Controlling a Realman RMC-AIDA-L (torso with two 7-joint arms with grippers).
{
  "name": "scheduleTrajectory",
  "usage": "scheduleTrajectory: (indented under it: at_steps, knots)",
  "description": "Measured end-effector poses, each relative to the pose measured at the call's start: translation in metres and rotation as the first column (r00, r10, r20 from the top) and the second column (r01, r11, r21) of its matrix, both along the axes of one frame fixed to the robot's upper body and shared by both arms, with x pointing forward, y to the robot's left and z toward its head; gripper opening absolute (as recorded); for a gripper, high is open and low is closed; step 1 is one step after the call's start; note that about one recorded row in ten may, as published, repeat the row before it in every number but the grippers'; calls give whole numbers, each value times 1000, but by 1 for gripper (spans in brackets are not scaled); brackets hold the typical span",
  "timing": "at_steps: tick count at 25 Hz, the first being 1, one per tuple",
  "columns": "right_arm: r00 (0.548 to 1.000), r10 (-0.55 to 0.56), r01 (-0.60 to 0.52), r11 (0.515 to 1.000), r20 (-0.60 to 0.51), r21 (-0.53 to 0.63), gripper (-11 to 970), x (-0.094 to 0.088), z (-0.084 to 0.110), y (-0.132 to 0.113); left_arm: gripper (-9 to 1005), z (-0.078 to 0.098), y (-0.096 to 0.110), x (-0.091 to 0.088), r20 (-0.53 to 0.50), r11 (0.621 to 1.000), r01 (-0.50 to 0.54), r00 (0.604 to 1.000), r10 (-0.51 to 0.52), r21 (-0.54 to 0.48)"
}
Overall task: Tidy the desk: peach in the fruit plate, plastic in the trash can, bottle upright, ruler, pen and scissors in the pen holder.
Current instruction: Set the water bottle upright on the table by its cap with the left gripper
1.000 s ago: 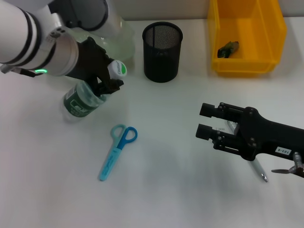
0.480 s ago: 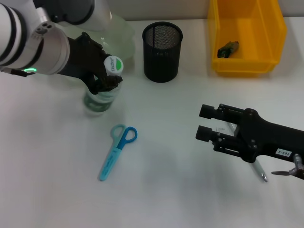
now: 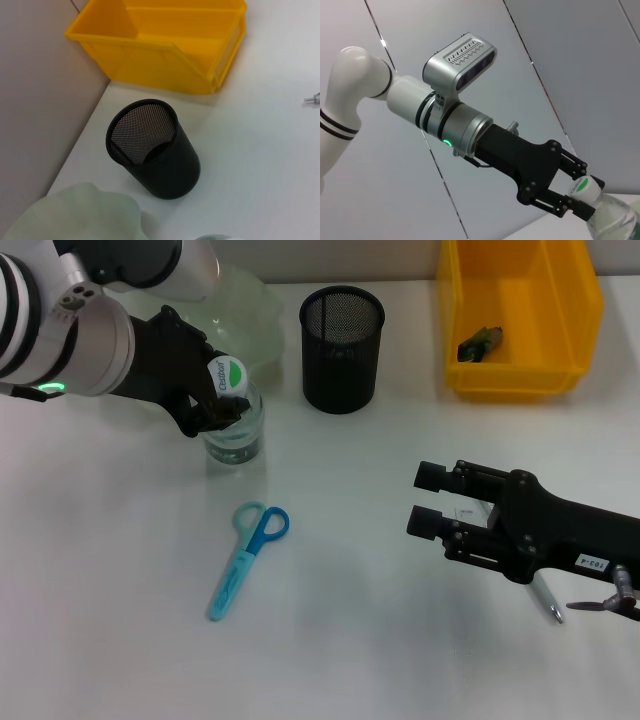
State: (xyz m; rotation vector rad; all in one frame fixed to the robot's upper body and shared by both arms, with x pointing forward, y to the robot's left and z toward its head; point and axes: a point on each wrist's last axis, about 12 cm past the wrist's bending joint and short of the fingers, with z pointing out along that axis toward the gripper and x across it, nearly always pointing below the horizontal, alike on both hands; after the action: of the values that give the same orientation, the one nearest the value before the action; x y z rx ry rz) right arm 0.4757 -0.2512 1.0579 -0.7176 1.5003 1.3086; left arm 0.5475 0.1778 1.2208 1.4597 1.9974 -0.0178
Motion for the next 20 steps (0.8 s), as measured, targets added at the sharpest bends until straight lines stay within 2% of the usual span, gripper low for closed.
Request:
scheduleTrajectory:
  at_steps: [13,20]
  knots:
    - [1000,-2,2,1000,2,-3,636,1,0,0,434,13,2,-3,-4,1000,7,1000,-7,-20]
    - [1000,-2,2,1000,4,-6,636,2,0,1,435,14,4,-4,-19,1000,7,1000,-7,-22]
